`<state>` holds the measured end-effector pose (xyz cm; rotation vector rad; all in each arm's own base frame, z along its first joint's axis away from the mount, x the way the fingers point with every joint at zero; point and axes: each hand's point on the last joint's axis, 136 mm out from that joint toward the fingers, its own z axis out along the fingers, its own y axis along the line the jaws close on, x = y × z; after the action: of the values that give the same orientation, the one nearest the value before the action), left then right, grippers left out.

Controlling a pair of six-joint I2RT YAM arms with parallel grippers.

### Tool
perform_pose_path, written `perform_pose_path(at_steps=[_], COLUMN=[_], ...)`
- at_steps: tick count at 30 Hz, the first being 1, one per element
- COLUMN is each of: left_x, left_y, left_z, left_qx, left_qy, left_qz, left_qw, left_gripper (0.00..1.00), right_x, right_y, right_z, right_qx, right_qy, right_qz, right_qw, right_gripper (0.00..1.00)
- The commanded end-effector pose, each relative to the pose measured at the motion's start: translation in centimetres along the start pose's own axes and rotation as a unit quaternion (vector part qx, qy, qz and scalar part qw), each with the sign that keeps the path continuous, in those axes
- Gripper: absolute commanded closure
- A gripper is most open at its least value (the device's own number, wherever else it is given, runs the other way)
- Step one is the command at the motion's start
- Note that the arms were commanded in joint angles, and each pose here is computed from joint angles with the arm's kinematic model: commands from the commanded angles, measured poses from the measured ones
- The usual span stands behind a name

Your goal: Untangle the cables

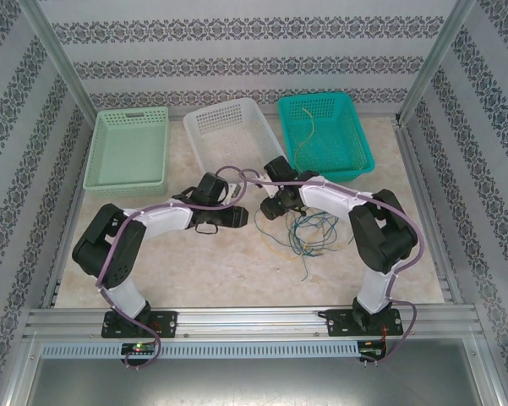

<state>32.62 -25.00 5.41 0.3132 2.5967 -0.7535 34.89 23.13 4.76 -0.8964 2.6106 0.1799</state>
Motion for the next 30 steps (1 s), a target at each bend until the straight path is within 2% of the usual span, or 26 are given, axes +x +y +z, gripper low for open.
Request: perform_pose_path(at_steps=[1, 9, 14, 22, 30], left_x=[-0.9, -1.2, -1.5, -1.8, -1.4], left_y=[0.1, 0.4, 0.5, 0.2, -0.3], left_z=[-1.2, -2.1, -2.6, -3.0, -2.5], left_qx=[-0.006, -0.013, -0.014, -0.011, 0.005], left_qy=[-0.023, -0.035, -0.042, -0.047, -0.028], left_qz=[-0.003, -0.004, -0.004, 0.0, 0.014], left_qw=[1.0, 0.999, 0.999, 0.999, 0.999], left_gripper=[0.49, 0.49, 0.49, 0.49, 0.49], right_x=[-0.3, 0.6, 1.1, 0.1, 1.0], right_y=[-0.4, 0.1, 0.3, 1.1, 0.9], right_z=[0.1, 0.6, 0.0, -5.5, -11.6], right_qx=[-0.001, -0.009, -0.014, -0.027, -0.03], right_qy=[0.008, 0.034, 0.029, -0.057, -0.135], right_qz=[-0.01, -0.019, -0.023, -0.024, 0.014], right_qw=[1.0, 0.999, 0.999, 0.998, 0.99], right_gripper=[0.56, 0.8, 1.0, 1.0, 1.0])
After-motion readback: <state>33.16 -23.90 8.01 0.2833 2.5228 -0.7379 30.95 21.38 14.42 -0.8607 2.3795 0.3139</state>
